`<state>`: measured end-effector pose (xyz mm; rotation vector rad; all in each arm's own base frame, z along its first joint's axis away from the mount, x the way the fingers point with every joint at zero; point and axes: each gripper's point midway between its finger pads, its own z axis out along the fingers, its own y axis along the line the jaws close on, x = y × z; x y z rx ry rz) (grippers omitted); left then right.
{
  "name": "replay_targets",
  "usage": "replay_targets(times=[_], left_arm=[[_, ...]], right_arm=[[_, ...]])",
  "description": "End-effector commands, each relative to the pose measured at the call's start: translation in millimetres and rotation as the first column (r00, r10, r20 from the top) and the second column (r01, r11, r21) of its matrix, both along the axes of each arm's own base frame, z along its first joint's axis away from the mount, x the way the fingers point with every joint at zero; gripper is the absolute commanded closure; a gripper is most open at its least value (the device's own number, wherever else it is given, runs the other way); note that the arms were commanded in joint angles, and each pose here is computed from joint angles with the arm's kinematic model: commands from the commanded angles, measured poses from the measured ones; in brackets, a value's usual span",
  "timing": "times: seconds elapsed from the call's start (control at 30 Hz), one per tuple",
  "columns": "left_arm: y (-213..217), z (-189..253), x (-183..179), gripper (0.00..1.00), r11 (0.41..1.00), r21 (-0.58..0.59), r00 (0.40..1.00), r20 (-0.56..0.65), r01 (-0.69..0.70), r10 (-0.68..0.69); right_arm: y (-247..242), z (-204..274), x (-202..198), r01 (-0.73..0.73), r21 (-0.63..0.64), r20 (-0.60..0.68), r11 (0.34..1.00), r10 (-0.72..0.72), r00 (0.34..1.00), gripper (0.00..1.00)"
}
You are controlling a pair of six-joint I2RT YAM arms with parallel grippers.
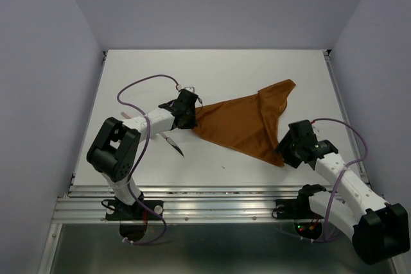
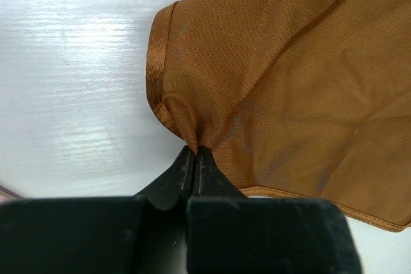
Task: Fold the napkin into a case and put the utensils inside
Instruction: Pick up the crumpled napkin from the center of the board.
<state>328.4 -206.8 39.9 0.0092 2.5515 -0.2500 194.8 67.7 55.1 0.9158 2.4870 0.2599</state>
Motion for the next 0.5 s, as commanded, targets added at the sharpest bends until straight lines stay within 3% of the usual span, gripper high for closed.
replay_targets(times=[0.0, 0.2, 0.37, 0.47], left_arm=[[-5.4, 14.8, 6.1, 1.00, 1.000, -0.024, 1.000, 0.027, 0.005, -0.004], [-5.1, 13.6, 6.5, 1.00, 1.000, -0.022, 1.000, 0.024, 0.006, -0.006], [-5.6, 13.4, 5.7, 1.00, 1.000, -0.021, 1.000, 0.023, 0.010, -0.010], [-6.2, 13.9, 6.0, 1.00, 1.000, -0.025, 1.000, 0.023, 0.009, -0.008]], right_arm=[[-9.0, -4.3, -0.4, 0.040, -0.035, -0.012, 0.999, -0.040, 0.999, 0.40], [-9.2, -11.2, -2.6, 0.034, -0.039, -0.027, 0.999, -0.035, 0.999, 0.43], [-5.6, -9.0, -1.0, 0.015, -0.022, -0.010, 1.000, -0.015, 1.000, 0.60], [-3.2, -9.0, -0.8, 0.003, -0.012, -0.007, 1.000, -0.003, 1.000, 0.78]])
